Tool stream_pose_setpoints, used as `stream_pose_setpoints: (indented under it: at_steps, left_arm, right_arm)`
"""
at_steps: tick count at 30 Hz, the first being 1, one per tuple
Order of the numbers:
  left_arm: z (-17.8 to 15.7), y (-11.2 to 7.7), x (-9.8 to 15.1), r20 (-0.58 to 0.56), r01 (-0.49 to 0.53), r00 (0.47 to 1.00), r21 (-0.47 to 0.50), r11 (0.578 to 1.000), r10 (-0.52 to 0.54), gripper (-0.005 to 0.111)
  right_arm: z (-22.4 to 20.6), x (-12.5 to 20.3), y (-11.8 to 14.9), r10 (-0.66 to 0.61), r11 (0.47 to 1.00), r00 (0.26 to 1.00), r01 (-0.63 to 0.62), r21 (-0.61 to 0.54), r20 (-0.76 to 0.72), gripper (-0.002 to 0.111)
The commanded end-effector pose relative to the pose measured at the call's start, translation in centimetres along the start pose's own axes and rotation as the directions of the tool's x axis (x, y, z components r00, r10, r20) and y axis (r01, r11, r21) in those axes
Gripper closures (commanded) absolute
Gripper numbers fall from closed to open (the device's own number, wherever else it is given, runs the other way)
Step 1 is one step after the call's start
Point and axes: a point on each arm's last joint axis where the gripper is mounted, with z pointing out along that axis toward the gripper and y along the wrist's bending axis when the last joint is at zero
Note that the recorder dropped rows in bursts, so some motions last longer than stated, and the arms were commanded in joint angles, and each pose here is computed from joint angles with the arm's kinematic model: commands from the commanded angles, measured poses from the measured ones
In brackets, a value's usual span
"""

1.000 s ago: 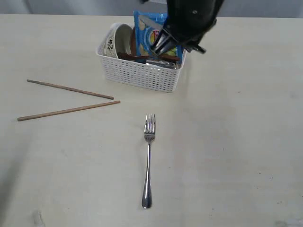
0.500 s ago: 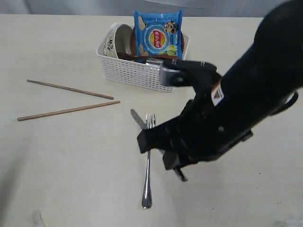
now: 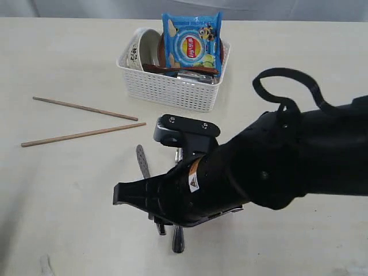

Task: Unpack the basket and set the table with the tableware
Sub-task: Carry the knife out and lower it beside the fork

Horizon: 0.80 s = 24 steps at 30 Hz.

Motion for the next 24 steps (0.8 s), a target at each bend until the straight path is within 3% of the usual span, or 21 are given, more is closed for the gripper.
stream_pose_setpoints:
  at_steps: [1,3,5,9,16,24]
  left_arm:
    - [0.0,0.0,0.0,0.009,0.000,1.000,0.007,1.000,0.000,0.107]
    - [0.0,0.0,0.0,0.009,0.000,1.000,0.007,1.000,0.000,0.107]
    - [0.0,0.0,0.0,0.009,0.000,1.000,0.007,1.000,0.000,0.107]
    - [0.0,0.0,0.0,0.009,0.000,1.000,0.007,1.000,0.000,0.107]
    - [0.0,0.0,0.0,0.009,0.000,1.000,0.007,1.000,0.000,0.107]
    - [0.0,0.0,0.0,0.009,0.000,1.000,0.007,1.000,0.000,0.107]
  right_arm:
    - [-0.6,-0.2,-0.7,0.033,0.995,0.998,-0.038,0.097,0.051,0.109]
    - [-0.8,0.2,-1.3,0.093,0.974,0.992,-0.110,0.199,0.090,0.109]
    - [-0.7,0.7,-1.2,0.090,0.966,0.988,-0.118,0.231,0.129,0.109]
    - [-0.1,1.1,-0.2,0.108,0.975,0.977,-0.140,0.172,0.183,0.109]
    - [3.1,1.4,-0.1,0.199,0.969,0.968,-0.217,0.120,0.152,0.109]
    - [5.0,1.6,-0.3,0.159,0.979,0.980,-0.173,0.111,0.123,0.109]
